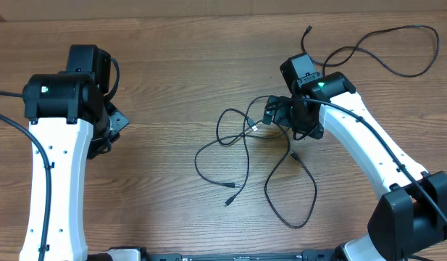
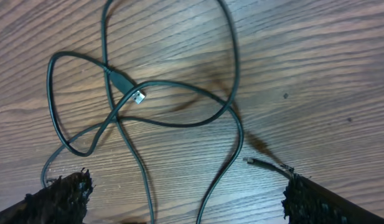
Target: Untangle cables
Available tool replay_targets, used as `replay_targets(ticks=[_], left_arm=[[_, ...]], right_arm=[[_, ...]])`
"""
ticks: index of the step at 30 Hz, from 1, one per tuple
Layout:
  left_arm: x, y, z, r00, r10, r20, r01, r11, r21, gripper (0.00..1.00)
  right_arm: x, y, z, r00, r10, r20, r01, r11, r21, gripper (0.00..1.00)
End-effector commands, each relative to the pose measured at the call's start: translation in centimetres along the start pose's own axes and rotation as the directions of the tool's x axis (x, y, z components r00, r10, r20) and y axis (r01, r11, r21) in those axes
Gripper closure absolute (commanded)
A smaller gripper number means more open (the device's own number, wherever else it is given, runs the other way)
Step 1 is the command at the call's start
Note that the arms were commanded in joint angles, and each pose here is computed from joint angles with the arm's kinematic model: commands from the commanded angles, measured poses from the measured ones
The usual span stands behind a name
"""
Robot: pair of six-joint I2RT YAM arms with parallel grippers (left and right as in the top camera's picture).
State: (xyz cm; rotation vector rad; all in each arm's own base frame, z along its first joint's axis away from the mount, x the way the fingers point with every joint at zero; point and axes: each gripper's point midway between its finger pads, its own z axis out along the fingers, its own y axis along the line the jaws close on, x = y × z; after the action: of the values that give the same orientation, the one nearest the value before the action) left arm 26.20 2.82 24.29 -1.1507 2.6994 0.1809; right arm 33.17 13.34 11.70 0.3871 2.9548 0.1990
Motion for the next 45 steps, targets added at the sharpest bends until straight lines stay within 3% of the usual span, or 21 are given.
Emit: replay_targets(ticks=[1,5,7,18,20,26,29,34,39,45], left_arm=[[2.2,-2.8,0.2,0.984,0.139,-0.11,-0.119,0.977,0.177,0.96],[4.6,-6.8,-0.2,0.929,0.337,-0.155,-0.248,0.874,0.418,0.96],[5.5,-7.8,-0.3,0.912,0.372,-0.171,-0.255,0.842,0.475,0.96],[9.6,-10.7,1.7,0.854,0.491,-0.171,-0.346,0.782,0.519,0.9],[10.1,-11.0,2.0,0.849,0.5,-0.171,-0.353,0.778,0.52,0.85],[10.2,-11.1,2.3,0.848,0.502,-0.171,-0.355,0.776,0.521,0.44],[10.3,-11.1,2.3,0.847,0.503,-0.173,-0.355,0.777,0.52,0.34],[10.4,-10.9,2.3,0.845,0.503,-0.182,-0.354,0.781,0.515,0.29],[10.5,-10.6,2.4,0.836,0.517,-0.181,-0.37,0.777,0.509,0.27],[10.2,-10.4,2.5,0.84,0.514,-0.172,-0.377,0.783,0.494,0.25]], right_arm=[[0.3,0.7,0.1,0.999,-0.049,-0.02,0.048,0.998,-0.046,0.0],[0.6,1.9,0.0,0.997,-0.063,-0.041,0.058,0.992,-0.11,0.0],[0.7,2.3,0.0,0.997,-0.065,-0.046,0.058,0.989,-0.135,0.0],[0.7,3.0,0.5,0.997,-0.067,-0.046,0.058,0.983,-0.176,0.0],[1.1,3.7,0.8,0.995,-0.071,-0.063,0.056,0.974,-0.219,0.01],[1.4,4.7,2.1,0.996,0.016,-0.084,-0.036,0.969,-0.245,0.06],[1.7,5.7,2.9,0.996,0.004,-0.084,-0.025,0.968,-0.249,0.07],[2.1,6.9,5.1,0.994,0.028,-0.103,-0.052,0.971,-0.232,0.09],[1.5,5.7,6.7,0.978,0.191,-0.088,-0.201,0.97,-0.135,0.1],[0.3,6.8,7.0,0.978,0.2,-0.051,-0.206,0.962,-0.179,0.12]])
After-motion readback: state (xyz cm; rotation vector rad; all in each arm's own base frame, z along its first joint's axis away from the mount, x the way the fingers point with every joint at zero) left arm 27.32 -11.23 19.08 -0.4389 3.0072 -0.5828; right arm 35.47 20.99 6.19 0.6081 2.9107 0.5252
